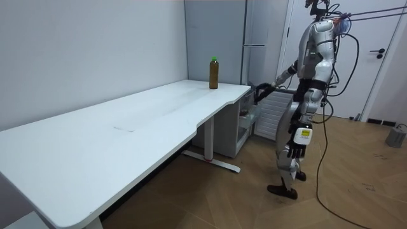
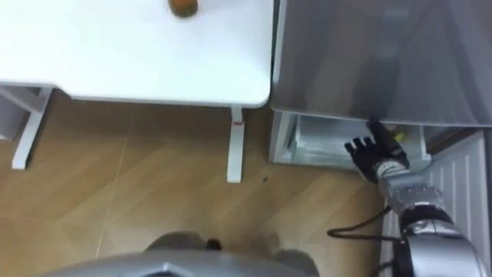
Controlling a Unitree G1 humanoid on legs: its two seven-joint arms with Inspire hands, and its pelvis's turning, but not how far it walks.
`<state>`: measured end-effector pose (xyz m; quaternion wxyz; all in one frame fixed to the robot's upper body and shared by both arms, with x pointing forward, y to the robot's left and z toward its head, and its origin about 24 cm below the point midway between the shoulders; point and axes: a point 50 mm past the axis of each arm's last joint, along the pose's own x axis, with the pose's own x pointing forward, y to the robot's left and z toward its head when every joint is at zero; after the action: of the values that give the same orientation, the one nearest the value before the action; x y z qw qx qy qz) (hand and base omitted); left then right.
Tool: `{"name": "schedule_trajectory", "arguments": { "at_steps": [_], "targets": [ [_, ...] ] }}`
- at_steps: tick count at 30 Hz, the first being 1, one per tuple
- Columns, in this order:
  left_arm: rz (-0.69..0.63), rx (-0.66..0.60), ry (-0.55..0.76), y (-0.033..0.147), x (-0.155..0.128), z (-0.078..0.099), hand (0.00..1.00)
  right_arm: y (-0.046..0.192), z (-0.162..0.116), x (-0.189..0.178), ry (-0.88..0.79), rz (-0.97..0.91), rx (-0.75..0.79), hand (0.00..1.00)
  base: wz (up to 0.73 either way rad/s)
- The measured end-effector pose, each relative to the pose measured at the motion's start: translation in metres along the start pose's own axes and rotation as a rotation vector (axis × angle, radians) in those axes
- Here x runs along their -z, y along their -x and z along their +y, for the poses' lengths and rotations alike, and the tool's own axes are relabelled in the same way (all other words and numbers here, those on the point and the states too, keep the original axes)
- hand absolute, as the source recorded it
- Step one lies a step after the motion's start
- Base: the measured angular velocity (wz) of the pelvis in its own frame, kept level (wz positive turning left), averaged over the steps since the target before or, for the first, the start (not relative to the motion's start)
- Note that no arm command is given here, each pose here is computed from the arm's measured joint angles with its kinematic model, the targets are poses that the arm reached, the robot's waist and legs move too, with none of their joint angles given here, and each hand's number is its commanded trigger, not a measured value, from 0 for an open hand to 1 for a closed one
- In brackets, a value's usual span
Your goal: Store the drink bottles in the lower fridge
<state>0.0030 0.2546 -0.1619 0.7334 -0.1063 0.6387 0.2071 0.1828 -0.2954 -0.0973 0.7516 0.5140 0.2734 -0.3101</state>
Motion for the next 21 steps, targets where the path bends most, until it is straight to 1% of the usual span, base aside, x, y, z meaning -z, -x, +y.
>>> {"name": "schedule_trajectory", "arguments": {
  "at_steps": [4, 5, 8, 10, 13, 17, 21],
  "targets": [
    [0.009, -0.021, 0.026, 0.001, 0.007, 0.002, 0.00, 0.011, -0.036, 0.011, 0.023, 0.013, 0.065, 0.00, -0.03],
    [0.010, -0.021, 0.027, 0.001, 0.007, 0.002, 0.00, 0.012, -0.040, 0.014, 0.019, 0.018, 0.073, 0.00, 0.00],
    [0.005, -0.012, 0.051, 0.000, 0.009, -0.004, 0.00, 0.019, -0.058, 0.026, 0.011, 0.043, 0.092, 0.00, -0.06],
    [0.015, -0.018, 0.054, 0.000, 0.012, -0.006, 0.00, 0.027, -0.075, 0.038, 0.008, 0.070, 0.139, 0.00, -0.14],
    [0.019, -0.019, 0.059, -0.001, 0.016, -0.010, 0.00, 0.035, -0.092, 0.049, 0.009, 0.095, 0.191, 0.00, -0.09],
    [0.003, -0.030, 0.064, -0.001, 0.014, -0.010, 0.00, 0.042, -0.105, 0.058, 0.001, 0.114, 0.244, 0.00, -0.03],
    [0.007, -0.047, 0.108, -0.001, 0.017, -0.015, 0.00, 0.048, -0.119, 0.065, 0.038, 0.144, 0.312, 0.00, -0.03]
  ]
}}
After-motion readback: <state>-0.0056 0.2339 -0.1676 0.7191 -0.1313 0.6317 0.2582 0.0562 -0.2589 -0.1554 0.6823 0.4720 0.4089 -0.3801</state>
